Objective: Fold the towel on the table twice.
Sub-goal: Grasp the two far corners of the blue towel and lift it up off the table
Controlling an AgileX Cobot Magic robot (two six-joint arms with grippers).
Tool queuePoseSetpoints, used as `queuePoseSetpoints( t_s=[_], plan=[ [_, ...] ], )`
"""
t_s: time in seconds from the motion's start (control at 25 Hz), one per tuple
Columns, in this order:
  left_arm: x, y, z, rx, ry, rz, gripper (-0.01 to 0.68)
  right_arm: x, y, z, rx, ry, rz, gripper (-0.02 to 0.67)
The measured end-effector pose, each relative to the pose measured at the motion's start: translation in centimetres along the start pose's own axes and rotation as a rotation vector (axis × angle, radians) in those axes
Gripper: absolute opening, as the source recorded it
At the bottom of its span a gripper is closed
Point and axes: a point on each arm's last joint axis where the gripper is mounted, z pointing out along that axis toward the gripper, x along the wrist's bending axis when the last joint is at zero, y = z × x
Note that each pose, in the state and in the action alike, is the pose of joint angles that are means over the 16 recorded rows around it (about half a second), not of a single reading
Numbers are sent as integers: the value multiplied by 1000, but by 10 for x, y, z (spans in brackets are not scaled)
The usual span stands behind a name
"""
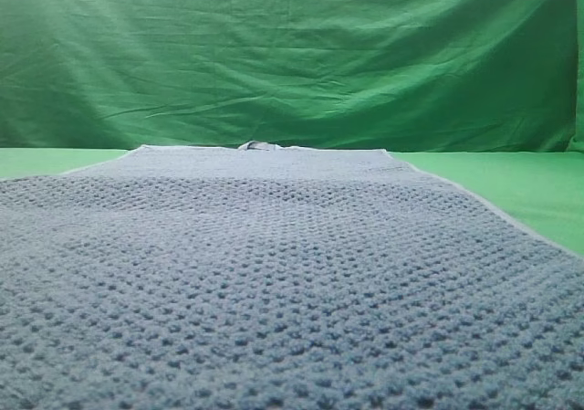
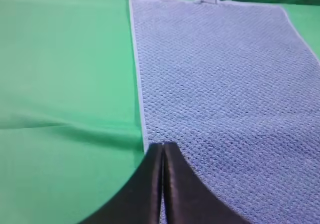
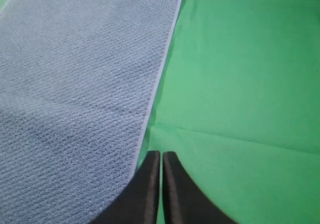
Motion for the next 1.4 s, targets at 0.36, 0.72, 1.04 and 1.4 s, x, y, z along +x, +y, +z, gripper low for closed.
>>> queuePoseSetpoints(
  t_s=[0.36,0.72,1.04,1.4],
  plan=[
    [13,25,78,272,-16,-23,0,3,25,61,174,48,-5,0],
    [29,31,161,477,-25,-27,0,11,40,139,371,81,28,0],
    [32,25,222,600,-19,26,0,11,37,207,515,73,62,0],
    [21,16,259,681,-5,106,29,19,25,249,563,57,34,89]
  ],
)
